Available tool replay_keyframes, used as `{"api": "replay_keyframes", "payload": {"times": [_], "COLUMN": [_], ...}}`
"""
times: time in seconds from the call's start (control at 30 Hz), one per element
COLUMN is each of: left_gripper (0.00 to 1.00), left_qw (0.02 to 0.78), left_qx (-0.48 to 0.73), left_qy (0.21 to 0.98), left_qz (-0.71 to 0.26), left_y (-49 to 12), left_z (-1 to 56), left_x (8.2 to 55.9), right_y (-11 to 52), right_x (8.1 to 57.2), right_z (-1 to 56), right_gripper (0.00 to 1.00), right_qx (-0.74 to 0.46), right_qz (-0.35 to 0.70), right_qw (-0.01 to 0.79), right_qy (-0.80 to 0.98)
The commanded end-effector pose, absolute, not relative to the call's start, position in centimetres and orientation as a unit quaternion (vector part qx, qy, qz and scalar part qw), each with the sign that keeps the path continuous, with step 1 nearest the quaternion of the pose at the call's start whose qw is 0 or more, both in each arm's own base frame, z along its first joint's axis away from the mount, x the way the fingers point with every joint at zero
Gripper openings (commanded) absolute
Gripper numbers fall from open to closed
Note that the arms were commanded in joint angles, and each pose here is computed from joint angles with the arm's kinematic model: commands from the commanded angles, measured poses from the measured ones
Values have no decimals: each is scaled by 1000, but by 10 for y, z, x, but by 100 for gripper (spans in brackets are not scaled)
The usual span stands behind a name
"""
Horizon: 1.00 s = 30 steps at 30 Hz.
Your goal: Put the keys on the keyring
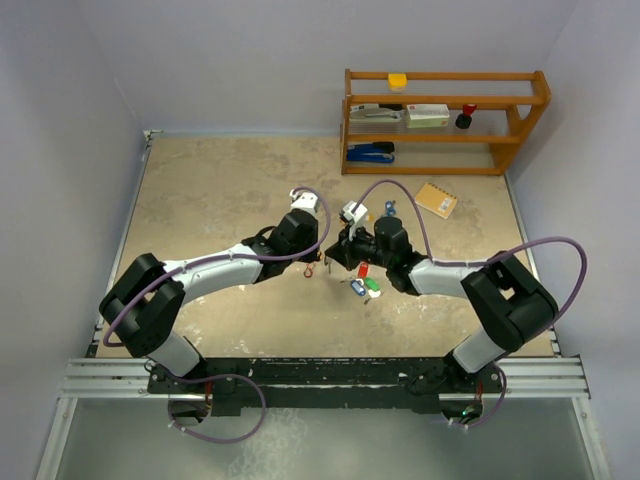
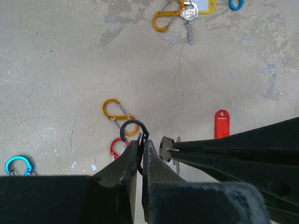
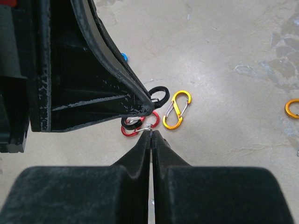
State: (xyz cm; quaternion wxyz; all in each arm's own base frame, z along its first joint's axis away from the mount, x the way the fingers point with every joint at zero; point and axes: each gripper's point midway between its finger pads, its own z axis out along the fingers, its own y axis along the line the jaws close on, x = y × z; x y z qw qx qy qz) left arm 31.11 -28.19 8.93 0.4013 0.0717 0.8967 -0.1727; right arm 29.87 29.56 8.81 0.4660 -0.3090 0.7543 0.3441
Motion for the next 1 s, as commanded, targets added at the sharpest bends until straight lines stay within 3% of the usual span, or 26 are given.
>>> {"api": "replay_keyframes", "payload": {"times": [0.0,0.97], "left_gripper": [0,0], "left_qw": [424,419], "left_qx": [68,81], "left_qy": [880,880], "left_qz": [-203,-207], "left_y": [-293,-299], "left_z": [116,110], "left_x": [320,321], "right_y": [310,319], "right_x": [310,301], "right_z": [120,119], "right_gripper": [0,0], "right_qx": [-321,-350], "right_qz": [375,401], "right_qw": [499,478], "right_qy": [713,699]}}
